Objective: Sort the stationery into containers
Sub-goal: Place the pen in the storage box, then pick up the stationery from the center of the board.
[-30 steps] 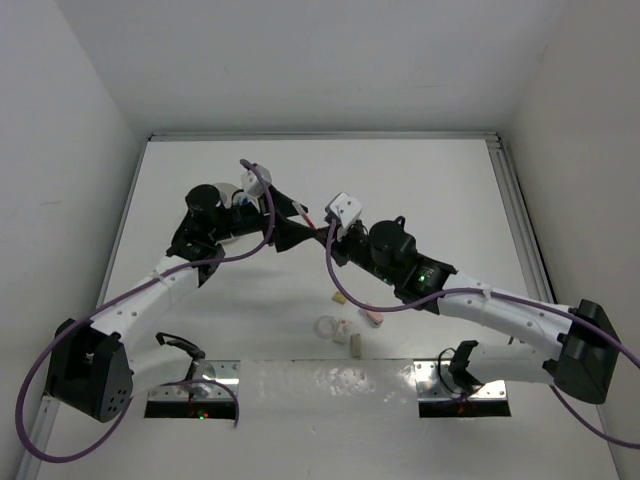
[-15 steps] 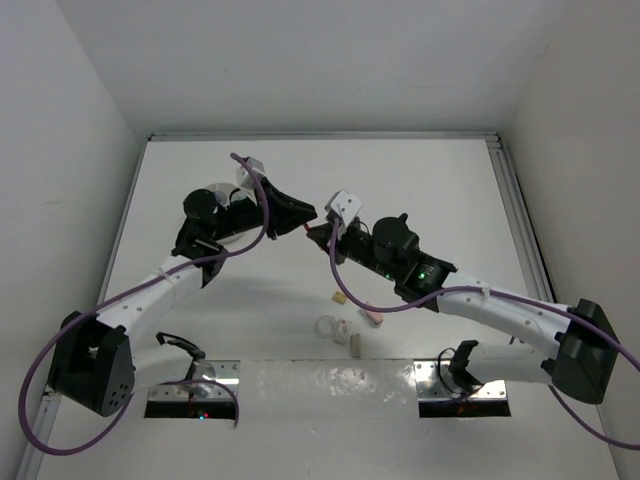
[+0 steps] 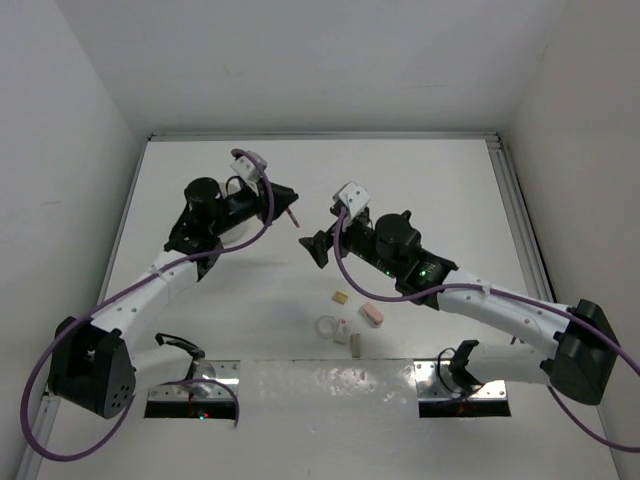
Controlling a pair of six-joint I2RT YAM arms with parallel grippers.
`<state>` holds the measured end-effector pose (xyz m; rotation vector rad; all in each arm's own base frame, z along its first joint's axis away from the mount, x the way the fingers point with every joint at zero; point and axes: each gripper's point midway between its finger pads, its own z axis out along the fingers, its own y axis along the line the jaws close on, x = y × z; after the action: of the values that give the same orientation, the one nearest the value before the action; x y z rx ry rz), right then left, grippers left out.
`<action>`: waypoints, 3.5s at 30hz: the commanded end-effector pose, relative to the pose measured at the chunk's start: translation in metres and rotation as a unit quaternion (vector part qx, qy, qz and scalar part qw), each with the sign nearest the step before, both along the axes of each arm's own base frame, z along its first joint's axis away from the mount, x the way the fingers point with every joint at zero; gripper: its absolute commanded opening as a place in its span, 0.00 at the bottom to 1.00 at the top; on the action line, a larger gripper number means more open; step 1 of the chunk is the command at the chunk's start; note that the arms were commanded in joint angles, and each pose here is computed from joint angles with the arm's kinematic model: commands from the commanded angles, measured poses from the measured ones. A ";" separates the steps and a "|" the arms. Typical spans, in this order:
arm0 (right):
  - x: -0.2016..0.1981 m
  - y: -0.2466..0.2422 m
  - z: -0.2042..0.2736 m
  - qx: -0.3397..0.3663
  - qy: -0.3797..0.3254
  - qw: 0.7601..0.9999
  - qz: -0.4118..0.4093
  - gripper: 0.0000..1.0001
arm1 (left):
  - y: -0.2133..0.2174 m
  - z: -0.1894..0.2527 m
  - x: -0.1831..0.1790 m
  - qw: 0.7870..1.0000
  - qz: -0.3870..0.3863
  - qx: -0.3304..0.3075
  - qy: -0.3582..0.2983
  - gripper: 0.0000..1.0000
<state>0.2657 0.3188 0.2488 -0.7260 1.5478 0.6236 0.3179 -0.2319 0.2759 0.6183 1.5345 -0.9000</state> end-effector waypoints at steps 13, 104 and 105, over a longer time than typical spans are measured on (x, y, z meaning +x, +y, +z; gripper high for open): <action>0.017 -0.027 0.001 0.025 0.023 0.997 -0.063 0.99 | 0.160 -0.054 0.087 0.900 0.346 0.257 -0.066 0.00; -0.044 -0.193 -0.075 0.019 0.117 0.949 -0.292 0.77 | -0.084 -0.261 -0.151 0.851 -0.267 0.451 -0.010 0.00; -0.043 -0.193 -0.075 0.018 0.116 0.949 -0.293 0.77 | -0.085 -0.259 -0.148 0.854 -0.259 0.451 -0.010 0.00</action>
<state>0.2203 0.1313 0.1691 -0.1562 1.8756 0.3212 0.1610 -0.3043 0.0026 1.7976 1.8430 -0.5237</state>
